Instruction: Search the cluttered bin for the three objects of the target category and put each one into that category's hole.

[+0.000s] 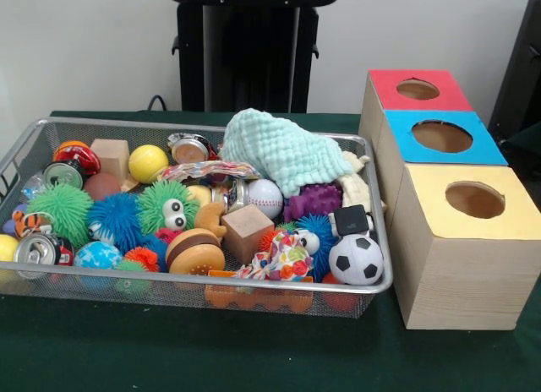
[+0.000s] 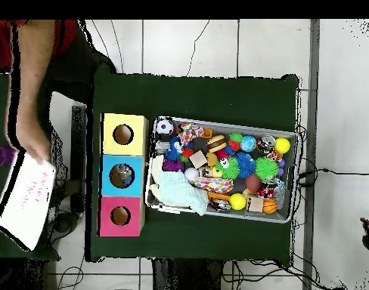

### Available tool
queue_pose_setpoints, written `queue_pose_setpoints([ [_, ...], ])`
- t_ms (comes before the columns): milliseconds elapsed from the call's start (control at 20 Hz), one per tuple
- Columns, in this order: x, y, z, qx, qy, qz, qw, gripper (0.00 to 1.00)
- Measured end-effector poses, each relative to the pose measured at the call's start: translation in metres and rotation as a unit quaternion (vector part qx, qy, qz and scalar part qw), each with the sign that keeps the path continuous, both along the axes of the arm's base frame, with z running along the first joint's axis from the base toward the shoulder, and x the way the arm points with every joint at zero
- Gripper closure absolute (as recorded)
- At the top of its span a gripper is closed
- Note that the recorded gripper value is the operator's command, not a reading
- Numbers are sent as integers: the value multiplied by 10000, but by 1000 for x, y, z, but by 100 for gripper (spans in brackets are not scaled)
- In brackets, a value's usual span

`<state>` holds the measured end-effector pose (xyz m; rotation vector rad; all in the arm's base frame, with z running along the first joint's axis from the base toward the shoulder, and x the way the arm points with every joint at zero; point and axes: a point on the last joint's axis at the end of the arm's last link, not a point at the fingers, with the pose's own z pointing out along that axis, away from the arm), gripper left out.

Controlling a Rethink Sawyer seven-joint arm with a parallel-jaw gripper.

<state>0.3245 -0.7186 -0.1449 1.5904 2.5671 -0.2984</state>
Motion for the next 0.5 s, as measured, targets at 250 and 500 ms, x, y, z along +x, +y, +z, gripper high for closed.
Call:
queue_pose_setpoints([
  [250, -48, -16, -34, 443, 159, 1084, 9930, 0],
  [500, -39, -15, -62, 691, -8, 1953, 9783, 0],
])
